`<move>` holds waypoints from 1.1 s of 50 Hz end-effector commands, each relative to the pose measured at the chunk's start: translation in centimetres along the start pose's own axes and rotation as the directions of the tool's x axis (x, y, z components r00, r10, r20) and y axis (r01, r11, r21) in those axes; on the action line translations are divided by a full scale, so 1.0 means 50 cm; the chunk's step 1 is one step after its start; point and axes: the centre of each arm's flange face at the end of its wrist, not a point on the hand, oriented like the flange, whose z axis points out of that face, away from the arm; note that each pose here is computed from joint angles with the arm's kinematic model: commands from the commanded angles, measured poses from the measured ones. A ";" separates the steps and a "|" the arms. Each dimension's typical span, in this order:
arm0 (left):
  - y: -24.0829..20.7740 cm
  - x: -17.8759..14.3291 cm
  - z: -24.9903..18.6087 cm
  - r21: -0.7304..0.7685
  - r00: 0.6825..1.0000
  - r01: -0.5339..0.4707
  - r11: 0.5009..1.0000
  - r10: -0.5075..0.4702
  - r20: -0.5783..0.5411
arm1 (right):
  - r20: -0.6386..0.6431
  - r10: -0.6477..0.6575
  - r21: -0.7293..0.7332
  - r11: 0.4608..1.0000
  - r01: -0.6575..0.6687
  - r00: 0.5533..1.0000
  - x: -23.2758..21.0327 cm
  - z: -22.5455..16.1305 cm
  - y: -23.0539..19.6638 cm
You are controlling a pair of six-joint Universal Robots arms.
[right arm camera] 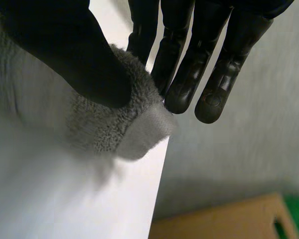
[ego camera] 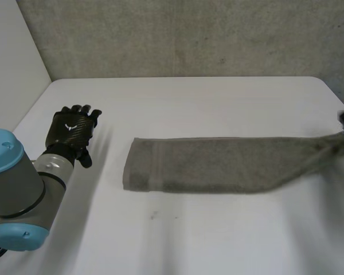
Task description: Fold the towel.
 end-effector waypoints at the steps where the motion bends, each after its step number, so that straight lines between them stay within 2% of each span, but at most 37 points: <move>1: 0.000 -0.002 0.001 -0.001 1.000 0.000 1.000 0.000 0.005 | 0.168 -0.002 0.434 0.898 -0.072 0.986 -0.139 -0.118 -0.245; 2: -0.001 -0.003 0.001 0.000 1.000 0.002 1.000 -0.002 0.005 | 0.220 -0.027 0.494 0.865 -0.088 0.975 -0.178 -0.144 -0.275; 3: -0.001 -0.003 0.001 0.000 1.000 0.002 1.000 -0.002 0.005 | 0.221 -0.028 0.495 0.865 -0.088 0.975 -0.178 -0.144 -0.276; 5: -0.004 -0.004 -0.001 0.006 1.000 0.004 1.000 -0.004 0.009 | 0.357 -0.119 0.597 0.792 -0.129 0.926 -0.292 -0.205 -0.320; 6: -0.004 -0.004 -0.001 0.006 1.000 0.004 1.000 -0.004 0.009 | 0.358 -0.119 0.597 0.791 -0.129 0.926 -0.293 -0.205 -0.320; 8: -0.013 -0.008 -0.003 0.018 1.000 0.008 1.000 -0.009 0.015 | 0.458 -0.242 0.681 0.714 -0.163 0.855 -0.402 -0.285 -0.352; 9: -0.013 -0.008 -0.003 0.018 1.000 0.008 1.000 -0.009 0.015 | 0.459 -0.243 0.681 0.714 -0.163 0.855 -0.403 -0.285 -0.352; 11: -0.019 -0.009 -0.007 0.026 1.000 0.010 1.000 -0.010 0.016 | 0.499 -0.353 0.724 0.672 -0.157 0.791 -0.485 -0.334 -0.342; 12: -0.019 -0.009 -0.007 0.026 1.000 0.010 1.000 -0.010 0.016 | 0.499 -0.354 0.724 0.671 -0.156 0.791 -0.485 -0.334 -0.342; 14: -0.020 -0.008 -0.011 0.028 1.000 0.010 1.000 -0.010 0.012 | 0.505 -0.430 0.742 0.659 -0.123 0.748 -0.544 -0.349 -0.310; 18: -0.020 -0.007 -0.012 0.027 1.000 0.010 1.000 -0.010 0.010 | 0.498 -0.496 0.765 0.637 -0.091 0.712 -0.586 -0.373 -0.284; 22: -0.021 -0.005 -0.013 0.030 1.000 0.009 1.000 -0.010 0.006 | 0.479 -0.500 0.767 0.639 -0.066 0.722 -0.589 -0.369 -0.282; 24: -0.030 0.004 -0.015 0.045 1.000 0.010 0.999 -0.010 -0.011 | 0.467 -0.459 0.752 0.655 -0.067 0.755 -0.563 -0.366 -0.302; 25: -0.030 0.004 -0.015 0.045 1.000 0.010 0.999 -0.010 -0.011 | 0.467 -0.459 0.752 0.656 -0.067 0.756 -0.563 -0.366 -0.302; 27: -0.047 0.026 -0.021 0.076 0.999 0.012 0.997 -0.009 -0.044 | 0.476 -0.340 0.702 0.703 -0.117 0.811 -0.498 -0.359 -0.336; 28: -0.047 0.026 -0.021 0.077 0.999 0.012 0.997 -0.009 -0.044 | 0.476 -0.339 0.701 0.703 -0.118 0.811 -0.498 -0.359 -0.336; 30: -0.076 0.056 -0.030 0.123 0.996 0.031 0.992 -0.020 -0.090 | 0.522 -0.167 0.590 0.779 -0.213 0.836 -0.427 -0.325 -0.329; 31: -0.076 0.056 -0.030 0.123 0.996 0.031 0.992 -0.020 -0.091 | 0.522 -0.166 0.589 0.779 -0.213 0.836 -0.427 -0.325 -0.329; 33: -0.106 0.090 -0.043 0.167 0.988 0.072 0.983 -0.048 -0.145 | 0.569 0.010 0.462 0.823 -0.330 0.822 -0.372 -0.297 -0.301; 36: -0.116 0.105 -0.048 0.179 0.983 0.098 0.979 -0.067 -0.171 | 0.583 0.085 0.404 0.833 -0.379 0.808 -0.351 -0.290 -0.287; 38: -0.126 0.128 -0.049 0.182 0.971 0.155 0.971 -0.116 -0.212 | 0.603 0.190 0.276 0.862 -0.426 0.775 -0.334 -0.275 -0.238; 39: -0.126 0.128 -0.049 0.182 0.970 0.155 0.971 -0.116 -0.212 | 0.603 0.190 0.275 0.862 -0.426 0.775 -0.334 -0.275 -0.238; 41: -0.102 0.166 -0.047 0.142 0.957 0.170 0.975 -0.129 -0.260 | 0.594 0.234 0.177 0.896 -0.408 0.770 -0.324 -0.258 -0.188; 46: -0.058 0.207 -0.040 0.080 0.948 0.149 0.986 -0.119 -0.297 | 0.582 0.268 0.082 0.920 -0.384 0.767 -0.324 -0.241 -0.135; 49: -0.027 0.216 -0.032 0.038 0.948 0.134 0.990 -0.117 -0.297 | 0.574 0.286 0.021 0.932 -0.362 0.767 -0.336 -0.221 -0.096; 55: -0.001 0.202 -0.026 -0.002 0.954 0.126 0.992 -0.122 -0.275 | 0.543 0.302 0.003 0.933 -0.361 0.783 -0.329 -0.189 -0.076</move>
